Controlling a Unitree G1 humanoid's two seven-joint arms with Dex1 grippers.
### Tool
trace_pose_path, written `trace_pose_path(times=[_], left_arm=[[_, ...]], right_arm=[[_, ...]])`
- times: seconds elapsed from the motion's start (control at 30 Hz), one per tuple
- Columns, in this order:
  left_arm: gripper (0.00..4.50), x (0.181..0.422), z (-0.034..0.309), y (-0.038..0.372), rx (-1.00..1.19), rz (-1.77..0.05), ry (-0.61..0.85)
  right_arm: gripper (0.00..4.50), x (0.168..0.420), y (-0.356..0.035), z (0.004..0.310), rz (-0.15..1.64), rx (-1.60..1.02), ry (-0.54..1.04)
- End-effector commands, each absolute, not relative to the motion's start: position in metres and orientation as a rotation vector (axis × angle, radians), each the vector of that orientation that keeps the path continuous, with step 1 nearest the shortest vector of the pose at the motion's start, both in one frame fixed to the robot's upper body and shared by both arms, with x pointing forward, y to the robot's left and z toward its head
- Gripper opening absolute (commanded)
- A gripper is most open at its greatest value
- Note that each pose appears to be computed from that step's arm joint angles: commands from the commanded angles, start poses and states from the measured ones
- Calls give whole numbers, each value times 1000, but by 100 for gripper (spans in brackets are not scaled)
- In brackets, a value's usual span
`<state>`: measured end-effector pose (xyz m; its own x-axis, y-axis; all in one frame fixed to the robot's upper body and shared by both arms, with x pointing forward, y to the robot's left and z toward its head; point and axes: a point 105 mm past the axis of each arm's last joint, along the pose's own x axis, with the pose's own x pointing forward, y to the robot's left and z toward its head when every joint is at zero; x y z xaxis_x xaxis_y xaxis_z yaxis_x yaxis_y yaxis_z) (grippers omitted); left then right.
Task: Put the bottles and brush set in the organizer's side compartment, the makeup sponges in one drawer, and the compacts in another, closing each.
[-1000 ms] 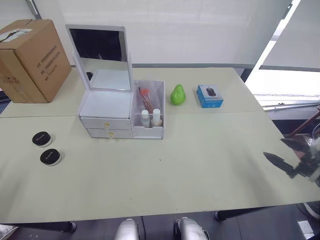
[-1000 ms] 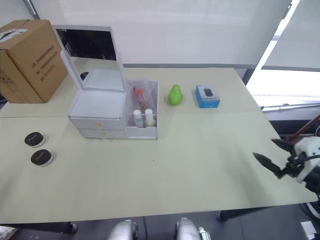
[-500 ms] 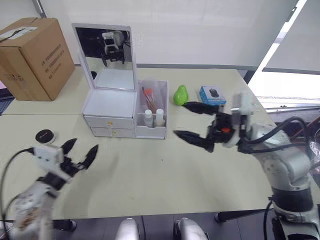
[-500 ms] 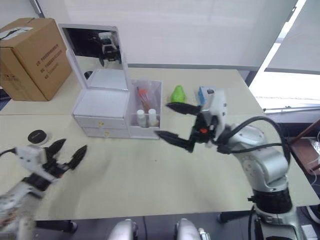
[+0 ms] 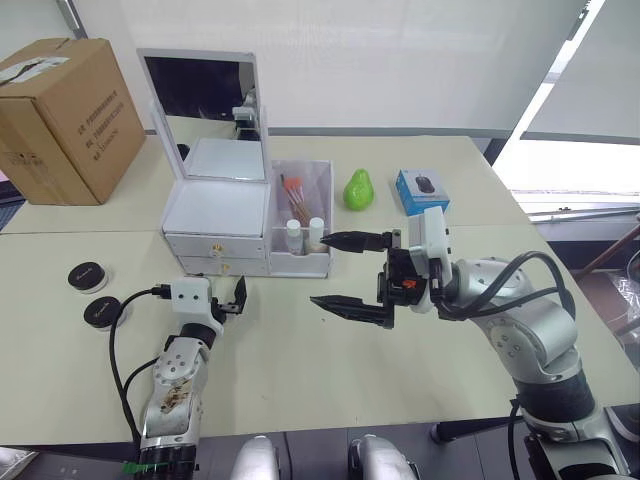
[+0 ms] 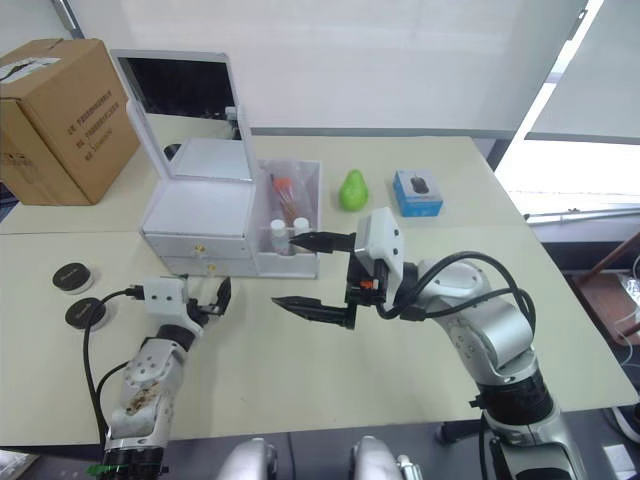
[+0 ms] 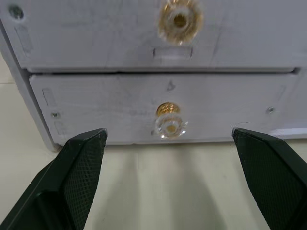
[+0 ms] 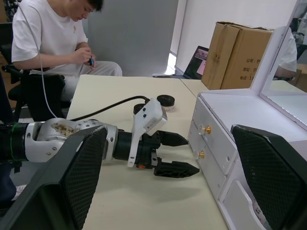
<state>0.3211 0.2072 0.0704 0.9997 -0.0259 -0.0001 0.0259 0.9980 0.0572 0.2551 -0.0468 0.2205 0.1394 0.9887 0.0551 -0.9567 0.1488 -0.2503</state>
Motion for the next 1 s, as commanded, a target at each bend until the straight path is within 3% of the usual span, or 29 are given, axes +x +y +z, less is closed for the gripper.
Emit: trace_pose_path(times=[0.03, 0.4, 0.8, 0.83, 1.0], left_arm=[[448, 326, 85, 203, 87, -38, -69], [448, 333, 91, 196, 85, -45, -116], [72, 337, 89, 193, 64, -50, -109], [56, 336, 89, 193, 65, -51, -109], [56, 334, 85, 192, 72, -54, -101]], right_arm=[[450, 253, -50, 229, 1392, -191, -277], [450, 254, -52, 227, 1358, -189, -272], [450, 255, -55, 235, 1345, -176, -306], [450, 254, -55, 236, 1350, -169, -313], [450, 252, -56, 239, 1371, -134, -347]])
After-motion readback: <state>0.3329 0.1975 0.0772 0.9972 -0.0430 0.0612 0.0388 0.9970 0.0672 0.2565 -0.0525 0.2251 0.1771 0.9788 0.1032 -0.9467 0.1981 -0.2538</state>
